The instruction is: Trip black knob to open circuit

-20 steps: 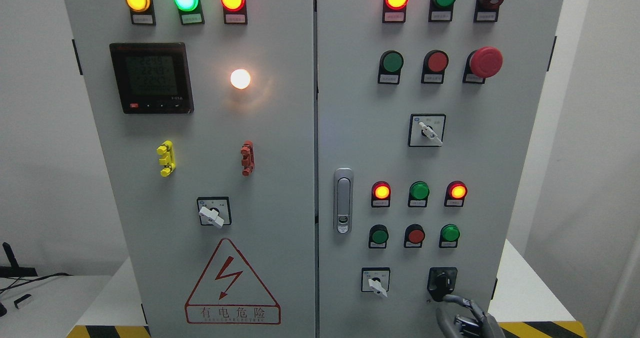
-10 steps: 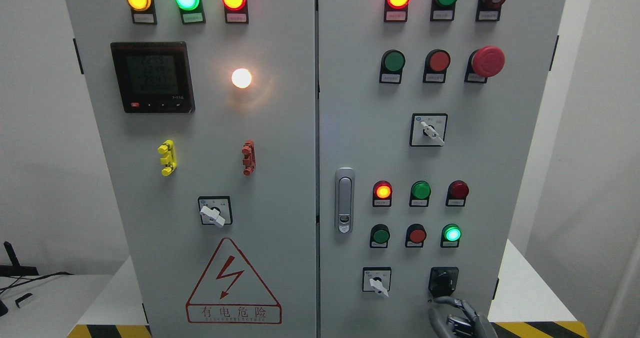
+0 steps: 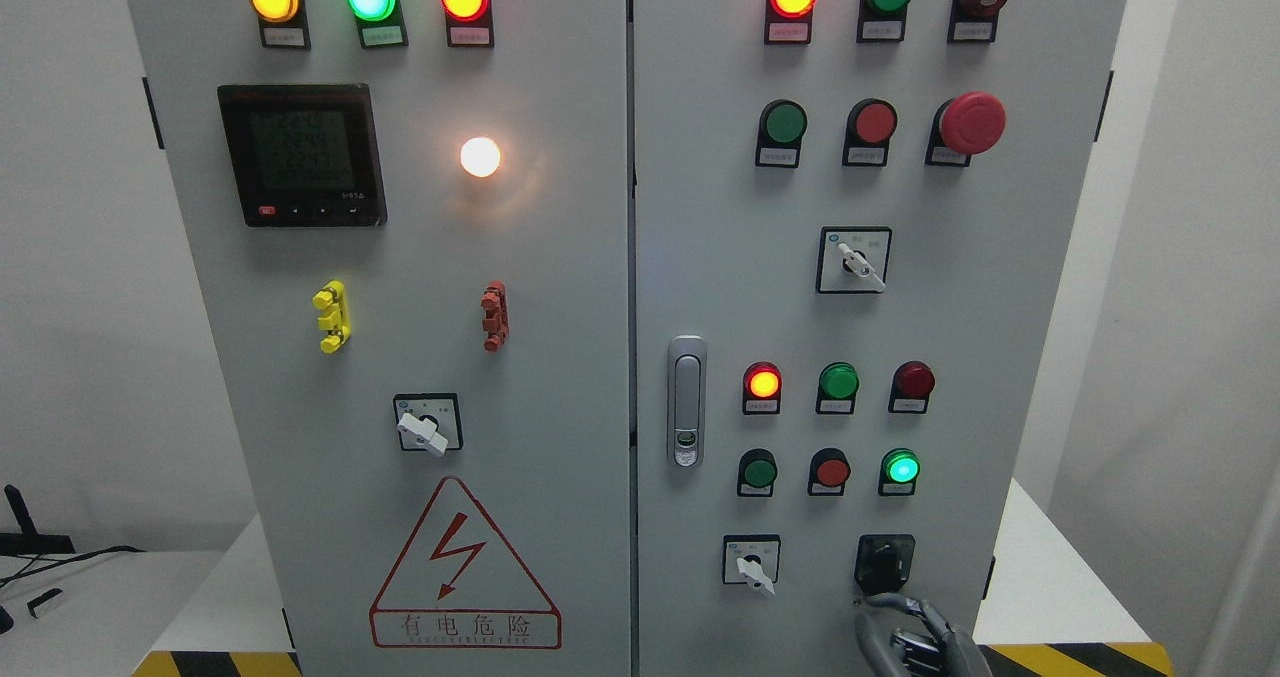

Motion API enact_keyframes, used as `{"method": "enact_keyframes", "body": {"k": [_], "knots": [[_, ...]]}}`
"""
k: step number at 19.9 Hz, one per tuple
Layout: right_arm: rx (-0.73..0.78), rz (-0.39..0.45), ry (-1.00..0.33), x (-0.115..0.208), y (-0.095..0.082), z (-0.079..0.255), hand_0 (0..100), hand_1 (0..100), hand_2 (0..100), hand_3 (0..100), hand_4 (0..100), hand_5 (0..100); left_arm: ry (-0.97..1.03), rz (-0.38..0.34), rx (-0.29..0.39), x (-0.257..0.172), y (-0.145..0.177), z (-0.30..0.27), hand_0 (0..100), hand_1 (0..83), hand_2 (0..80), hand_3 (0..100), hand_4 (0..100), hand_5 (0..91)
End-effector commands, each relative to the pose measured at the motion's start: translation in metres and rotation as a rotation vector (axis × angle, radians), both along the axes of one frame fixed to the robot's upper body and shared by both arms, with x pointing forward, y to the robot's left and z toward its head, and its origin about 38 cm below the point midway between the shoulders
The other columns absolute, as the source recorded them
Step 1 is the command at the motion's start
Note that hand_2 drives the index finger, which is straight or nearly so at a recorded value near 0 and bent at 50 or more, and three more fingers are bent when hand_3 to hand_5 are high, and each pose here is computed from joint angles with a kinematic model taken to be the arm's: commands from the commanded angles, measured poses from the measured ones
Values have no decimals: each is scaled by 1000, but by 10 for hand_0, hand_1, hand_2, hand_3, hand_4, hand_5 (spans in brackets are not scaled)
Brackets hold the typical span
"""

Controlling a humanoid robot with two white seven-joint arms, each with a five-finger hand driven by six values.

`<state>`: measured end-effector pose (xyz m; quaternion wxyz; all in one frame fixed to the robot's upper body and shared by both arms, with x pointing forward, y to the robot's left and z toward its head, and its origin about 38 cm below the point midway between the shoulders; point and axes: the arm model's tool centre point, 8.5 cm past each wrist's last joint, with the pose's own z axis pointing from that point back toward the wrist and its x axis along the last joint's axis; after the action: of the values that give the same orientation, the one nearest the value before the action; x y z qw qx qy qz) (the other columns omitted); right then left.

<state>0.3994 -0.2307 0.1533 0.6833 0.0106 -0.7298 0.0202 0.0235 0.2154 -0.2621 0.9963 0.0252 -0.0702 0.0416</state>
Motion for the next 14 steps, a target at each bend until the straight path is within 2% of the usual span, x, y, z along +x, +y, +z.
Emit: {"method": "enact_keyframes", "body": {"k": [1,14], "knots": [[-10,-15,15,-1,-7,-5,391,616,317,1000,1000,926,0,-31,0,0,0,0,120,389,0,0,0,0],[-12,-54,26,-6,-23,-11,398,615,316,1000,1000,925,0,-31,0,0,0,0,120,389,0,0,0,0]]}}
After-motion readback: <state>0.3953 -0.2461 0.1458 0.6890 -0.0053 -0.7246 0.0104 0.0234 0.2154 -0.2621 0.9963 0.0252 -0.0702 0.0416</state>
